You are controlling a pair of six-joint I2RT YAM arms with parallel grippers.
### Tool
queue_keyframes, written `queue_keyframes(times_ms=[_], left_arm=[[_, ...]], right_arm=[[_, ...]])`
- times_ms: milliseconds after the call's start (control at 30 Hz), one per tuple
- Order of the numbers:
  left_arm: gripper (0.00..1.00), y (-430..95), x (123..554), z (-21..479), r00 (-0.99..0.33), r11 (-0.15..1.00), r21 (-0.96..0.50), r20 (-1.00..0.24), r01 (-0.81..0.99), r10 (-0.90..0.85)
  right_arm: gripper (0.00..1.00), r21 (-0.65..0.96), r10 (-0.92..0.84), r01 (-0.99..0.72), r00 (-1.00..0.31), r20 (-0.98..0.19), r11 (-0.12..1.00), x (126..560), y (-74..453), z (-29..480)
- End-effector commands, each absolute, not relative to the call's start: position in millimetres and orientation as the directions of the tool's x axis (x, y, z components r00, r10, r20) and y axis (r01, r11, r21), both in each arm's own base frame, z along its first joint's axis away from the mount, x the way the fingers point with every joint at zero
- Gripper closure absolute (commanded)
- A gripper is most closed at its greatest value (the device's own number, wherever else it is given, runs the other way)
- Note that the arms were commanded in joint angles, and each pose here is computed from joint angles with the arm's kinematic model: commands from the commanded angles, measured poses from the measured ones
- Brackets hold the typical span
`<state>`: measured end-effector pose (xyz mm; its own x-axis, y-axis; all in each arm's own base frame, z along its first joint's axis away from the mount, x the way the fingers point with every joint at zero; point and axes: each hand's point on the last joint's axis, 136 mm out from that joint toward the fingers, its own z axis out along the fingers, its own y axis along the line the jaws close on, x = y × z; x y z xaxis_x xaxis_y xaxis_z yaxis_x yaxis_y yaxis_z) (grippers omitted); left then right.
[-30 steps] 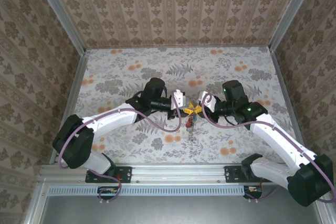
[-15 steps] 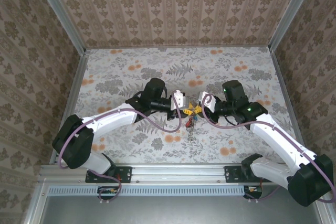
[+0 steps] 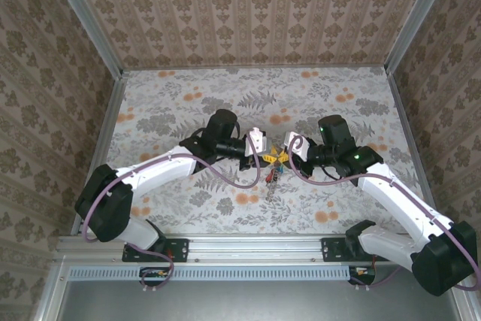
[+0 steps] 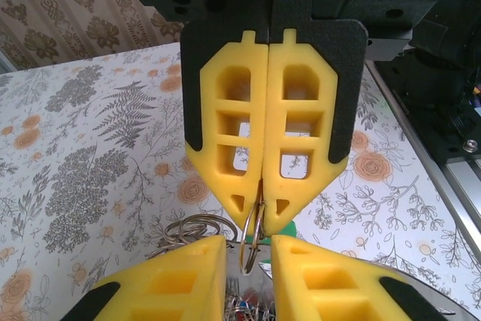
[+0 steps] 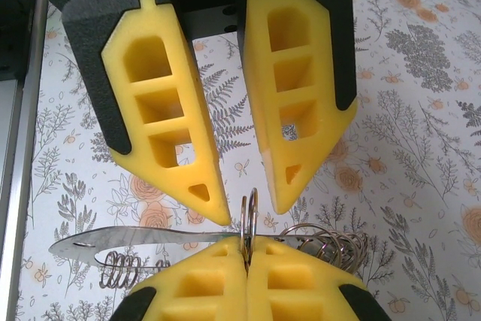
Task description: Put the keys on the keyring
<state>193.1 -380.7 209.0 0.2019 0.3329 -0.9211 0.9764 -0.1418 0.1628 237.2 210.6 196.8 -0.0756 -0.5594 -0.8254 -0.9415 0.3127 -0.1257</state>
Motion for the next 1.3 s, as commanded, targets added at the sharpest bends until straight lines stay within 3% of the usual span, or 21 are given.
queue_keyframes(times_ms=[0, 233, 400, 767, 1100, 1267], left_arm=[[0.79, -385.1, 186.3, 216.5, 0.239, -0.194, 0.184, -0.918, 0.964, 0.317], [0.84, -388.8, 182.3, 216.1, 0.245, -0.225, 0.177, -0.915, 0.958, 0.322], [1.00, -389.7, 180.4, 213.9, 0.240, -0.238, 0.167, -0.916, 0.957, 0.322], [1.00, -383.7, 190.6, 238.7, 0.155, -0.168, 0.128, -0.976, 0.977, 0.153], [1.00, -381.2, 189.9, 241.8, 0.124, -0.154, 0.108, -0.987, 0.982, 0.101], [1.00, -380.5, 193.6, 244.9, 0.127, -0.126, 0.115, -0.988, 0.985, 0.086]], right_arm=[[0.96, -0.158, -0.535, -0.944, -0.023, -0.844, 0.291, 239.0, 216.8, 213.6], [0.95, -0.154, -0.527, -0.943, -0.026, -0.850, 0.294, 240.1, 218.2, 214.2], [0.92, -0.162, -0.511, -0.937, -0.020, -0.860, 0.309, 241.7, 218.2, 219.3], [0.80, -0.136, -0.444, -0.911, -0.056, -0.894, 0.389, 243.7, 213.3, 203.9], [0.80, -0.116, -0.376, -0.908, -0.050, -0.925, 0.404, 247.9, 215.4, 214.5], [0.87, -0.093, -0.408, -0.913, -0.086, -0.909, 0.398, 245.0, 213.3, 203.9]])
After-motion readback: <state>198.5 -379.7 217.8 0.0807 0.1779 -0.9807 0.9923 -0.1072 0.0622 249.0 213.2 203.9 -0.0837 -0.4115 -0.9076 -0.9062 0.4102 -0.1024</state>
